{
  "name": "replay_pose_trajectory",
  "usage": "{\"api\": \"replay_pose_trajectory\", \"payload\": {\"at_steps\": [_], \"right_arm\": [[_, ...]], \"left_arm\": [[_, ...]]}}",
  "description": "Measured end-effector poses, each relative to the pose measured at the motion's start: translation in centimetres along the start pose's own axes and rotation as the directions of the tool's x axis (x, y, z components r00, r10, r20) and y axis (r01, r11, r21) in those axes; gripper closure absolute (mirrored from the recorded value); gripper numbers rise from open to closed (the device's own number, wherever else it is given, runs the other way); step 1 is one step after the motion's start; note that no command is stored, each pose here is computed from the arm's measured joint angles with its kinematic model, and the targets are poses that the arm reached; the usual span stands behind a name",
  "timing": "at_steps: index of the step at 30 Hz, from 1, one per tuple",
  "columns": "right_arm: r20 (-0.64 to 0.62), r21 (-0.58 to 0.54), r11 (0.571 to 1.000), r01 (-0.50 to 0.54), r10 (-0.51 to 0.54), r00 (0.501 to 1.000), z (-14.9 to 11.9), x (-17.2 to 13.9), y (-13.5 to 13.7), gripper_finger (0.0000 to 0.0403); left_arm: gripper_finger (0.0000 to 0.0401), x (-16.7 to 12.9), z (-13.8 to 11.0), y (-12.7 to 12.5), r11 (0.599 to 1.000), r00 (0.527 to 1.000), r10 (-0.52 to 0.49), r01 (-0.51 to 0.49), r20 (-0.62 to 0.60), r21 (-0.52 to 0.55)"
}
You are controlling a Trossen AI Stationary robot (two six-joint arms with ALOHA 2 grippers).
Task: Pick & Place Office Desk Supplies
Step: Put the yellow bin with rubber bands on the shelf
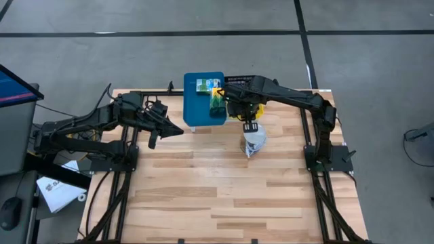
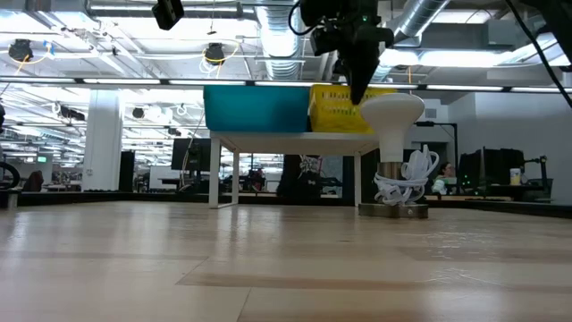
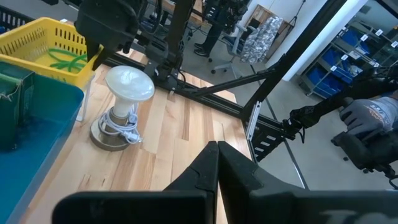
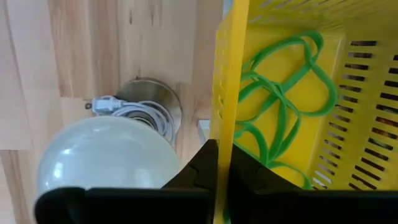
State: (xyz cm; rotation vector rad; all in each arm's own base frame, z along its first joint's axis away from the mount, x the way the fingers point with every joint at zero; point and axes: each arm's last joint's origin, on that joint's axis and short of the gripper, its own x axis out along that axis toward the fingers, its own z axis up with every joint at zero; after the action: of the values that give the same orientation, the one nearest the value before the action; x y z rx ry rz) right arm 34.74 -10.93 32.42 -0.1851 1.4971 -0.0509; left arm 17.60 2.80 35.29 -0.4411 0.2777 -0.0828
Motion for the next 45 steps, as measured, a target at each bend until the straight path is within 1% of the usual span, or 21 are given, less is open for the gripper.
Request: {"api": "replay_pose_trajectory", "payload": {"at_steps": [6,14,20,28,31,45], "right_arm": [[0.027,-0.001,0.998,-0.064,0.064,0.998,0.1,0.0,0.2,0.039],[0.028,0.013,0.998,-0.066,0.065,0.997,0.1,0.0,0.2,0.0368],[0.03,-0.005,0.998,-0.067,0.067,0.997,0.4,-0.1,0.8,0.0352],[0.03,-0.004,0.998,-0.062,0.063,0.998,0.5,-0.1,1.1,0.0346],[0.023,-0.003,0.999,-0.037,0.037,0.999,0.5,-0.1,1.0,0.0346],[0.035,0.0,1.0,0.002,-0.002,0.999,0.6,-0.2,0.8,0.0346]], "left_arm": [[0.0401,0.0,0.0,0.0,1.0,1.0,0.0,0.0,0.0,0.0],[0.0401,0.0,0.0,0.0,1.0,1.0,0.0,0.0,0.0,0.0],[0.0401,0.0,0.0,0.0,1.0,1.0,0.0,0.0,0.0,0.0],[0.0401,0.0,0.0,0.0,1.0,1.0,0.0,0.0,0.0,0.0],[0.0401,0.0,0.0,0.0,1.0,1.0,0.0,0.0,0.0,0.0],[0.0401,0.0,0.0,0.0,1.0,1.0,0.0,0.0,0.0,0.0]]}}
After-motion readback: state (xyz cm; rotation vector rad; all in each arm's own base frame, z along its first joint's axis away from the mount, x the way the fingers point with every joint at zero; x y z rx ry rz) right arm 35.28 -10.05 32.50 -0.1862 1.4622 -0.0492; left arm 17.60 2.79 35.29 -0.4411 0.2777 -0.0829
